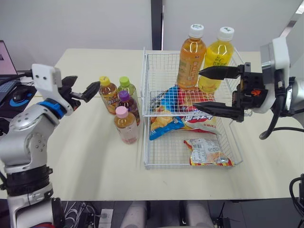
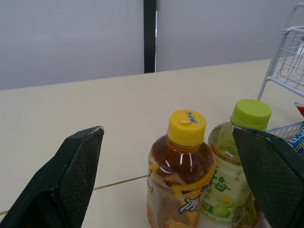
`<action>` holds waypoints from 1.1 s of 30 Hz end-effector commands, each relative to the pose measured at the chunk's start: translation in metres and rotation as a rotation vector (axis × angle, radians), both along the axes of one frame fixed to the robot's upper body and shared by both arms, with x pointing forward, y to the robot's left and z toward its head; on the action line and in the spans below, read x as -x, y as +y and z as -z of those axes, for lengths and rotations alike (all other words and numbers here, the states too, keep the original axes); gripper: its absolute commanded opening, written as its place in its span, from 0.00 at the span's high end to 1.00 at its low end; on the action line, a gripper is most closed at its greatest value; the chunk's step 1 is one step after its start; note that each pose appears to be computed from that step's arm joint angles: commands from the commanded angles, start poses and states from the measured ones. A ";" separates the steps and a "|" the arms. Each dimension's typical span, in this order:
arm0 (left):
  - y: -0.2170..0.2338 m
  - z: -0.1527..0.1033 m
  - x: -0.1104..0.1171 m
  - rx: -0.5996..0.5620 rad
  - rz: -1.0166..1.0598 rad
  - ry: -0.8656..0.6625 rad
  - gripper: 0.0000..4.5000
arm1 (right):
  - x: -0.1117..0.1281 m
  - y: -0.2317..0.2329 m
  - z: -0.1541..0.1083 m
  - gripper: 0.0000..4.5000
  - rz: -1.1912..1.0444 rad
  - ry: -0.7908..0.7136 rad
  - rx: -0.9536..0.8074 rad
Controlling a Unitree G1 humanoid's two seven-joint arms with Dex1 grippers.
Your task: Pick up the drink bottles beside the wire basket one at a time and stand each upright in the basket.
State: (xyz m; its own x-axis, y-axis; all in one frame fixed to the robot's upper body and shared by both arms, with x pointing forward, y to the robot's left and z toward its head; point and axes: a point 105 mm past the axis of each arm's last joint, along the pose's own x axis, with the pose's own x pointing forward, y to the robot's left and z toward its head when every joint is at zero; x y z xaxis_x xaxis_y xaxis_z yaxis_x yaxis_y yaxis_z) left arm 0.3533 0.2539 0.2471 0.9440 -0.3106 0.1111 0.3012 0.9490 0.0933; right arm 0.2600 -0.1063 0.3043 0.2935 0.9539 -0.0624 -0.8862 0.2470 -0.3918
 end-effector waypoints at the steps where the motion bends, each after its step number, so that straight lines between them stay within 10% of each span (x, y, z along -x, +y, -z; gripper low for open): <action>1: -0.008 -0.010 -0.009 -0.045 0.007 -0.045 0.00 | 0.008 0.001 -0.008 0.00 -0.009 -0.050 -0.012; 22: -0.026 -0.003 -0.053 -0.070 0.007 -0.031 0.00 | 0.010 -0.001 -0.009 0.00 -0.009 -0.043 -0.022; 33: -0.029 0.002 -0.052 -0.075 0.031 -0.027 0.68 | 0.009 -0.001 -0.010 0.00 -0.008 -0.041 -0.028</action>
State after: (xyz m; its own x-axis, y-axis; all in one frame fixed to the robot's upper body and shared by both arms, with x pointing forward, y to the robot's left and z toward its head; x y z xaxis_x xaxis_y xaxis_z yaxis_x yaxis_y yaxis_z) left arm 0.4086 0.2298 0.2284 0.9421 -0.3307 0.0554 0.3214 0.9378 0.1312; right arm 0.2562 -0.1042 0.3039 0.2765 0.9598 -0.0485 -0.8953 0.2389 -0.3759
